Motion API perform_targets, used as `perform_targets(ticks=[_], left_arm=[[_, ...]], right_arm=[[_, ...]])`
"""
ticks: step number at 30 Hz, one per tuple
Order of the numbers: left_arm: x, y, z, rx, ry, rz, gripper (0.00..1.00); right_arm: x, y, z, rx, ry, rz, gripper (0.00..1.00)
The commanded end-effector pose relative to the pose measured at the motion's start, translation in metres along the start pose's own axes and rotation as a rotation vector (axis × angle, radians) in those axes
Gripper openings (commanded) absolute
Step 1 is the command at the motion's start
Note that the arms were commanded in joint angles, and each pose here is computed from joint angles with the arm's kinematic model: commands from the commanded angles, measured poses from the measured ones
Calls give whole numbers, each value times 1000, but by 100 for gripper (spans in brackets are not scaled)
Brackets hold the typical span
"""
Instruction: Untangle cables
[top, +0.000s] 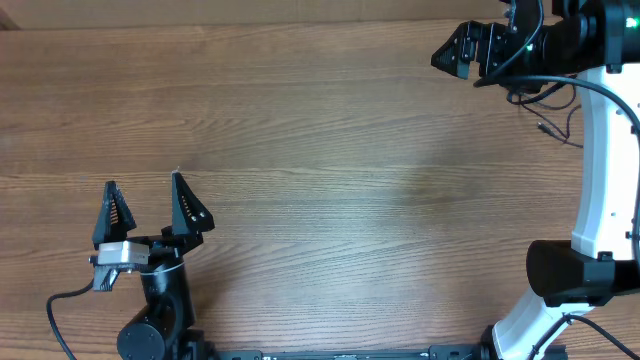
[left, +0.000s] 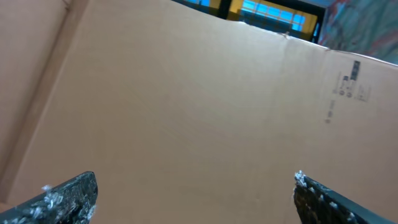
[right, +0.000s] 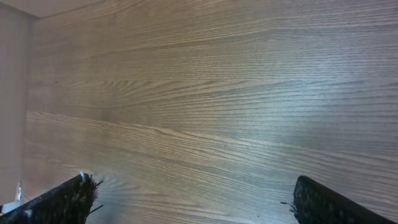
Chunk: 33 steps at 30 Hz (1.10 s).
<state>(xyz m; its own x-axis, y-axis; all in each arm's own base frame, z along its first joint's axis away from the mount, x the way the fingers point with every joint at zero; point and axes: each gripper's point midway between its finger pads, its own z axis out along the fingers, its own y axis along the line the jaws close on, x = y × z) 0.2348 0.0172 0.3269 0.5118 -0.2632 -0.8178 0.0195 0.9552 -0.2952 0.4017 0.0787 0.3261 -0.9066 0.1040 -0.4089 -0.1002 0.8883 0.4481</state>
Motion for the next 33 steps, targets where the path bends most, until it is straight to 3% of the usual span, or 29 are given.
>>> perform_targets(ticks=[1,10,18,25,33], left_arm=[[4,18,-10,-74,-24,-1,100],[22,26,-22,-93,12,9,100],[101,44,-40,-131,351,83,100],[125,54,-63,-153,484,126,100],[149,38,-77,32,612,286,100]], right_arm=[[-2,5,-8,-8,-24,-8,100],[-2,5,-8,-8,-24,-8,100],[-2,5,-8,-8,-24,-8,100],[-2,5,-8,-8,-24,-9,100],[-2,5,-8,-8,-24,-8,100]])
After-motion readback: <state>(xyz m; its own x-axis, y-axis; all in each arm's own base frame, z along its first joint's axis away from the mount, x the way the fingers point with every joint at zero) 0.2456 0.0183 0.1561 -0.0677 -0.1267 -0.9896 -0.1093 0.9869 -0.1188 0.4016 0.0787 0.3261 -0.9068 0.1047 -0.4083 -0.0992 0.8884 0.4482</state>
